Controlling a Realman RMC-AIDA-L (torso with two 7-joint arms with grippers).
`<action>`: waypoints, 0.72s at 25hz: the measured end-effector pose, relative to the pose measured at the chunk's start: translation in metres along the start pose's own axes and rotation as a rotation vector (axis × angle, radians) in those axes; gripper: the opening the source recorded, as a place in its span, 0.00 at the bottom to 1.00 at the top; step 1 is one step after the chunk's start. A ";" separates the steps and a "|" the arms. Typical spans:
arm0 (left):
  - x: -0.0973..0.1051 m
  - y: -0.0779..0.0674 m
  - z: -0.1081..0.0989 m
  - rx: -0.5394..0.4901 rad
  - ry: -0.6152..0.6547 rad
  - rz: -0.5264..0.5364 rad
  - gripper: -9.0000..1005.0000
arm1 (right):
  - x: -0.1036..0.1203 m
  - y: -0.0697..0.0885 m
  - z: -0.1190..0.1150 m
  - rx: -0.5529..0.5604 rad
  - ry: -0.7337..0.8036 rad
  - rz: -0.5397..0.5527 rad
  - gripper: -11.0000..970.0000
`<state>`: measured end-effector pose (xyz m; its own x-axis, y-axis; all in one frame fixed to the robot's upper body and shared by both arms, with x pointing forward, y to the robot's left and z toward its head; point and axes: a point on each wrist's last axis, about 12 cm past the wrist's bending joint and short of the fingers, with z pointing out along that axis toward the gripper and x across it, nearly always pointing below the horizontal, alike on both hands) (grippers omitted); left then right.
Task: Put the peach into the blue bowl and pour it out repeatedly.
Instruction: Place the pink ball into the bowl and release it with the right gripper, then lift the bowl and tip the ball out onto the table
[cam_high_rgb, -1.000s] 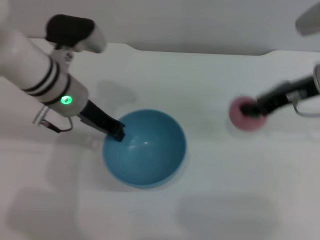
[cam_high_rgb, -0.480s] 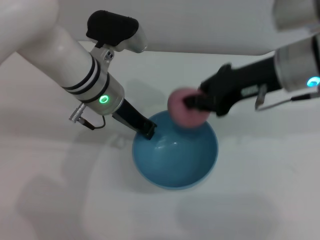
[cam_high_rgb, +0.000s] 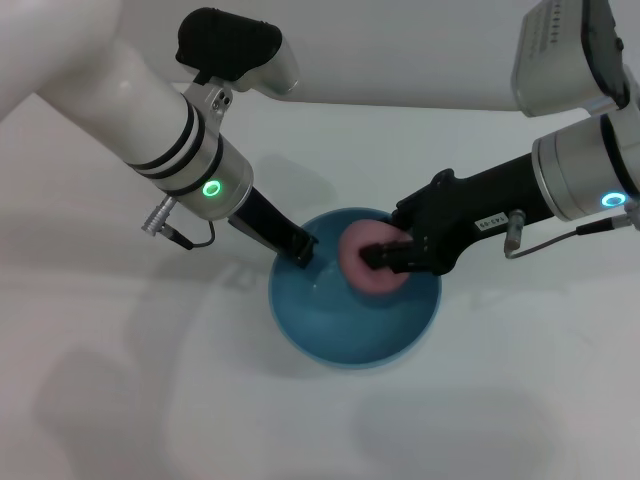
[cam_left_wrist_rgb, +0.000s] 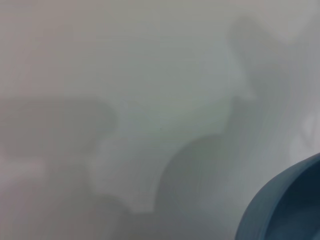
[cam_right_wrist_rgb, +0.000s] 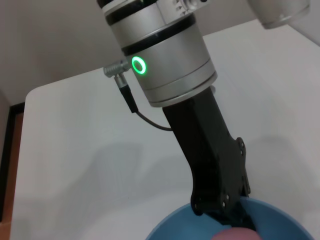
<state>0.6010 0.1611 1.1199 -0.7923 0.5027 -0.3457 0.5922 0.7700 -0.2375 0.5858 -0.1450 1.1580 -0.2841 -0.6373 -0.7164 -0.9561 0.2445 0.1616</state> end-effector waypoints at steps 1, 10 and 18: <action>0.000 0.000 0.000 0.000 0.000 0.000 0.01 | 0.000 0.000 0.000 0.000 0.000 0.000 0.19; -0.002 0.003 -0.001 -0.016 -0.020 0.003 0.01 | -0.002 -0.002 -0.004 0.014 -0.014 0.004 0.47; -0.011 0.004 0.000 -0.024 -0.141 0.041 0.01 | 0.027 -0.026 -0.047 0.143 -0.174 0.271 0.54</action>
<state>0.6123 0.1587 1.1224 -0.7379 0.4754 -0.4790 0.6188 0.7600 -0.1988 0.6000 -0.2025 1.1663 -0.4975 -0.4045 -0.7674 -0.8247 0.4949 0.2737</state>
